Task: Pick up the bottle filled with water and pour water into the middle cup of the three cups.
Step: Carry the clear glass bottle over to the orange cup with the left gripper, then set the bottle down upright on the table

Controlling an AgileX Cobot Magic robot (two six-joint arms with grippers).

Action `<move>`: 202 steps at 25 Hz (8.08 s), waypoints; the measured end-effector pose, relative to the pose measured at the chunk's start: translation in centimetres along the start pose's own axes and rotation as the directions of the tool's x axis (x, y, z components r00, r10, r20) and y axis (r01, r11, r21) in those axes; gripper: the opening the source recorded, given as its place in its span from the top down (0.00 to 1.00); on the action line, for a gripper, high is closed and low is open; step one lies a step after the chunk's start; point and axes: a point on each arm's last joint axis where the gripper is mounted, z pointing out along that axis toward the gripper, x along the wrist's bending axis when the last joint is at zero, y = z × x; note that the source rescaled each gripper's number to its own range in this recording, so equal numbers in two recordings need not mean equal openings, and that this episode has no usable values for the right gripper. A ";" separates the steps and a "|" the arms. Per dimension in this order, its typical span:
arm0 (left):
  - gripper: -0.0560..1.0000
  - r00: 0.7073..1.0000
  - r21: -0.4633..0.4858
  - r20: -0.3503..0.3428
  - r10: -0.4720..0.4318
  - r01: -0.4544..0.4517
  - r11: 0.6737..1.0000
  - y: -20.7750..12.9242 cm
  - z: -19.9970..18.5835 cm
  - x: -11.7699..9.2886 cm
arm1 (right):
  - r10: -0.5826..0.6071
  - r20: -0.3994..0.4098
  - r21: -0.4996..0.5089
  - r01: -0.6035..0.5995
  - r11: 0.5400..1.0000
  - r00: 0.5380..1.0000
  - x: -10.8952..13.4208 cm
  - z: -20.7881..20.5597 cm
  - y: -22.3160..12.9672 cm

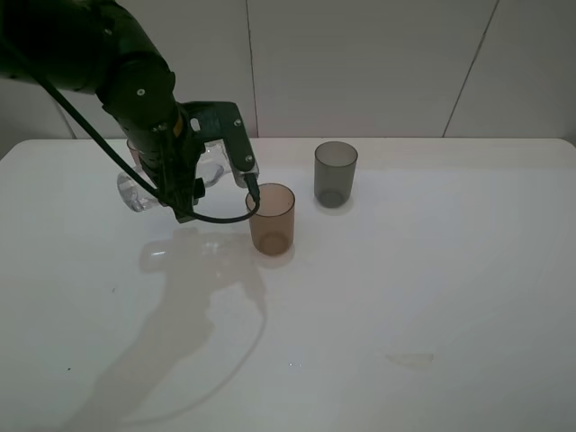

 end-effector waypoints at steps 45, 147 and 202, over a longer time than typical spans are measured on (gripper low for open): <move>0.93 0.921 0.033 -0.125 0.369 -0.368 0.929 2.0 1.2 -0.6 | 0.000 0.000 0.000 0.000 1.000 1.000 0.0 0.0 0.0; 0.93 0.533 0.281 -0.255 0.807 -0.757 0.589 3.8 0.0 -0.4 | 0.000 0.000 0.000 0.000 1.000 1.000 0.0 0.0 0.0; 0.93 0.881 -0.714 0.121 -0.456 0.397 0.576 -7.6 -2.6 -2.3 | 0.000 0.000 0.000 0.000 1.000 1.000 0.0 0.0 0.0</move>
